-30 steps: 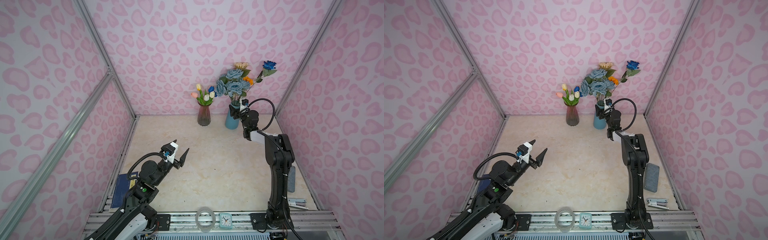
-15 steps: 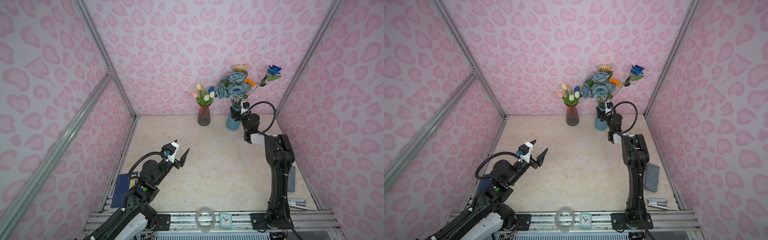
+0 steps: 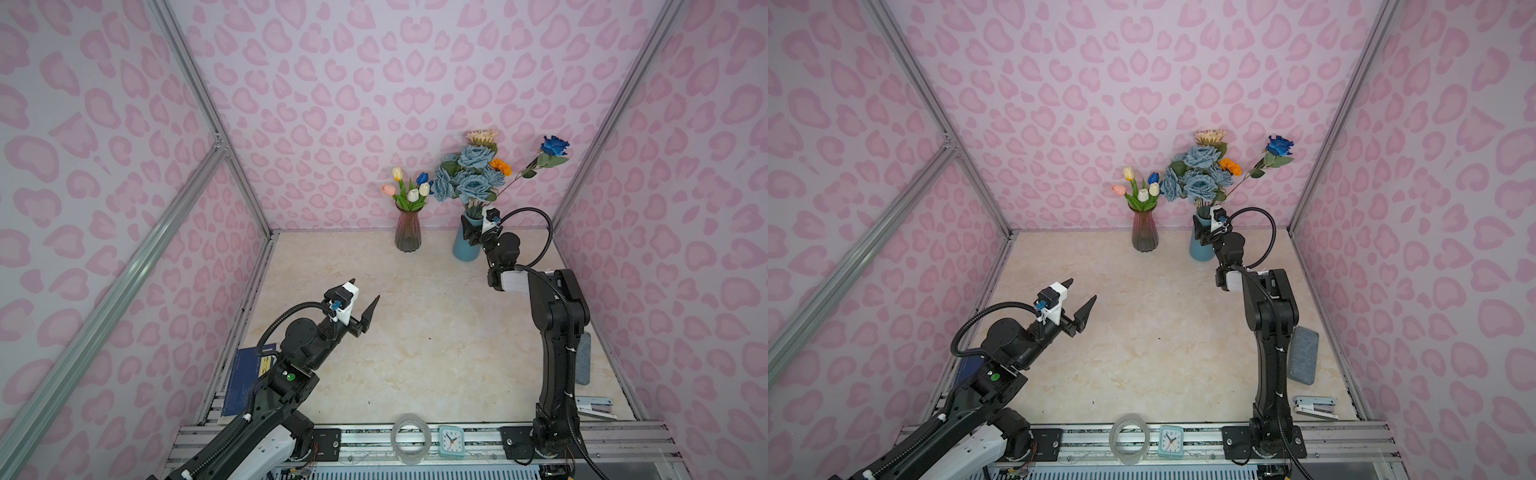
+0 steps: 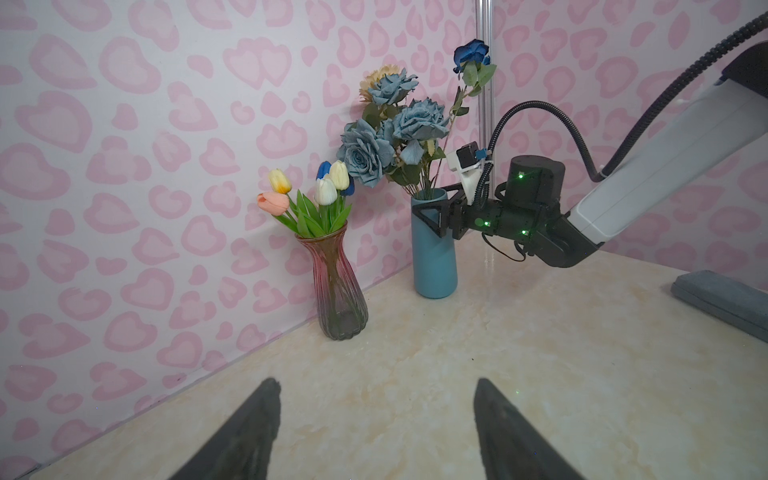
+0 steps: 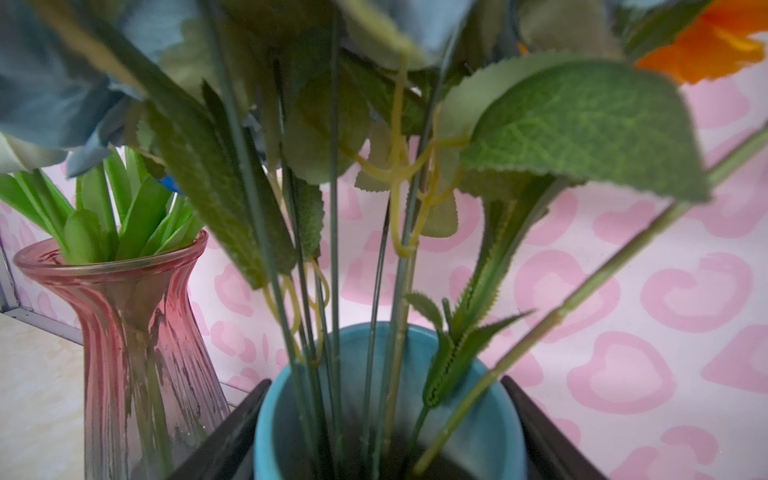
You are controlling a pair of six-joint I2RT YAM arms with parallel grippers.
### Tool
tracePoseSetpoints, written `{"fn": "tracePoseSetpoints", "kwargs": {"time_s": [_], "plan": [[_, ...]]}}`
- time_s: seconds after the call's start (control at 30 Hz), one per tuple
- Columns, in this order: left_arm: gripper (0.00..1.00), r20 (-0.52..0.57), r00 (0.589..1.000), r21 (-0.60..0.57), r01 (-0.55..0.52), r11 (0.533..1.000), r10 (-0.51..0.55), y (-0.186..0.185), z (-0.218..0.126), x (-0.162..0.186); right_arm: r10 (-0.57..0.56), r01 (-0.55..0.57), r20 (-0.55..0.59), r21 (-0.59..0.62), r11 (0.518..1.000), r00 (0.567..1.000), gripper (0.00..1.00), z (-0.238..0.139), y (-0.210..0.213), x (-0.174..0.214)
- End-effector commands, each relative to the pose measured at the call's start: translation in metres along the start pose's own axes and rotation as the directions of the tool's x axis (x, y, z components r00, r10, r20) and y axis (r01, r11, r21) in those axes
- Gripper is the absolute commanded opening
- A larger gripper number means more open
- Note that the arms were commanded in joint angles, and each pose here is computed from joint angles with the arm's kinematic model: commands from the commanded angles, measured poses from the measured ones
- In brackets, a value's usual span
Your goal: Arrange the flowers into the vase
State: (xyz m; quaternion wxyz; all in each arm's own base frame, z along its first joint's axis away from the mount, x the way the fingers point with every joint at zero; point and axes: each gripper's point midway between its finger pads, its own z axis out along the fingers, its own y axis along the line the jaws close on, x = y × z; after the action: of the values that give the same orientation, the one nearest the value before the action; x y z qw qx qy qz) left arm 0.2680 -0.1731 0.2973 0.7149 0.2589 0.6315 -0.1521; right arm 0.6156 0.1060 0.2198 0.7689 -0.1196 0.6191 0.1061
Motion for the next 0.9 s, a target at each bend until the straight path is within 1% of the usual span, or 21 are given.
{"fn": "tracePoseSetpoints", "kwargs": {"time_s": [0.0,0.47,0.87], "plan": [[0.74,0.057,0.998,-0.007,-0.009,1.0,0.009,0.003,0.0,-0.017,-0.039,0.039,0.121,0.004,0.999,0.992,0.79,-0.005,0.002,-0.033],[0.74,0.05,0.999,-0.008,-0.005,1.0,0.005,0.003,-0.002,-0.015,-0.047,0.047,0.102,0.003,0.999,0.994,0.88,-0.008,0.001,-0.027],[0.75,0.045,0.999,-0.016,-0.004,1.0,0.005,0.004,0.0,-0.013,-0.052,0.052,0.101,0.002,0.999,0.994,0.9,-0.024,0.004,-0.035]]}}
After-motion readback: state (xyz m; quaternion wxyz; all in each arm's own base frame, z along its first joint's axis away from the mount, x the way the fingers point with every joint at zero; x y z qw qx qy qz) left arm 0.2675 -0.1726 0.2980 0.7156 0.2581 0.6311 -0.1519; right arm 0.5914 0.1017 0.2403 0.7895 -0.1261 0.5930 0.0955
